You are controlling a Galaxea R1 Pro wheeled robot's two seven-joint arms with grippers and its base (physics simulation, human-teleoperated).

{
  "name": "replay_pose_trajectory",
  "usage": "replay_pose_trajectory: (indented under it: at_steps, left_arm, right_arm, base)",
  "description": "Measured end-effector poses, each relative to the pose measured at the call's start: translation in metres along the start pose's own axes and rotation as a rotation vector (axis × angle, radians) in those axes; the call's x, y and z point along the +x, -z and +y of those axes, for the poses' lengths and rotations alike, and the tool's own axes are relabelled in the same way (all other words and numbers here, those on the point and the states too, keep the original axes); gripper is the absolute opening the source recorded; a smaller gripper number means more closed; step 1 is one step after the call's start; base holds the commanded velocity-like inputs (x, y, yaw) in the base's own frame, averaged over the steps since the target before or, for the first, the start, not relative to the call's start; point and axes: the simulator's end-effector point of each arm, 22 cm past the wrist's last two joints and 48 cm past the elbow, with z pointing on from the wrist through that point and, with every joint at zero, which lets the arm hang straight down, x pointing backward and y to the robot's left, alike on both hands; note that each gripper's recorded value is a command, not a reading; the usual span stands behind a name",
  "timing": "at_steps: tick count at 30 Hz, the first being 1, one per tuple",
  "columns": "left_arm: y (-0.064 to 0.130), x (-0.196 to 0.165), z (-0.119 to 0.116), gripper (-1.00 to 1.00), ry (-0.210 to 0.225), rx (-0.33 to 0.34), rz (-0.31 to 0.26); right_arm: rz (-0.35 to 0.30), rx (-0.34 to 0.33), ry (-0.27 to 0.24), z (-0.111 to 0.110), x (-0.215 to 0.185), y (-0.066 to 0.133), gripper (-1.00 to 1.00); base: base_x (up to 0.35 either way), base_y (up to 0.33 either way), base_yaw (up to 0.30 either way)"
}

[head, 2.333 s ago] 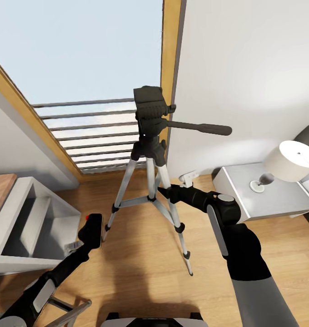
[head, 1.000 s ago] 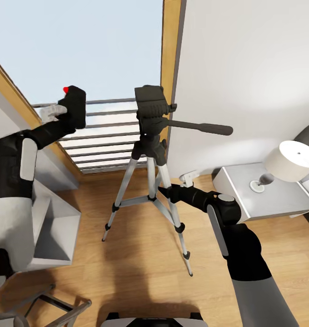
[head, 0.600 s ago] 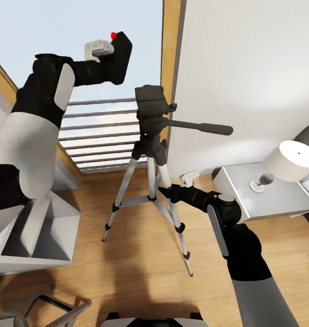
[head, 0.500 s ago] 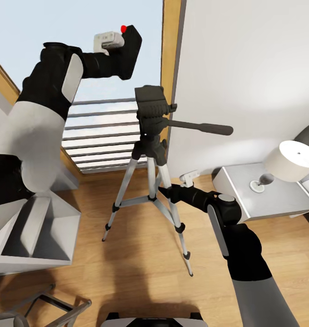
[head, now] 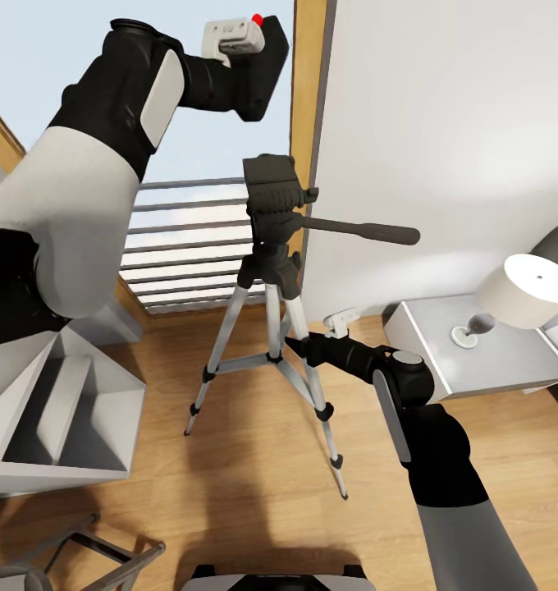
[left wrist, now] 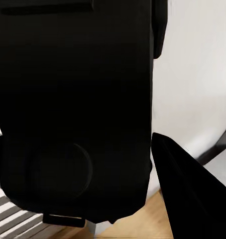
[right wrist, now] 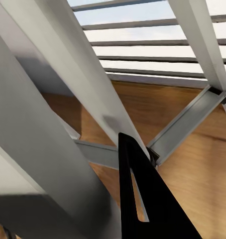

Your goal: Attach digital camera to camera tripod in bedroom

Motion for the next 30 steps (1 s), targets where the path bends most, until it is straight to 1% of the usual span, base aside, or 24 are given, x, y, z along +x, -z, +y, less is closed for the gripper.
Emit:
replay_pose_trajectory:
  at_steps: [13,23,30]
  left_arm:
    - [0.003,0.020,0.012,-1.00,0.027,-0.007,0.079]
    - [0.005,0.029,0.013,-1.00,0.045,-0.010,0.126]
    - [0.007,0.026,0.013,-1.00,0.045,-0.009,0.122]
  right_arm:
    - [-0.002,0.000,-0.001,-0.002,0.000,0.001,-1.00]
    - [-0.003,0.000,-0.002,-0.002,0.000,0.002,-1.00]
    - [-0.002,-0.001,-0.001,-0.002,0.000,0.002,-1.00]
  base:
    - [0.000,0.000,0.000]
    - [0.000,0.000,0.000]
    - [0.000,0.000,0.000]
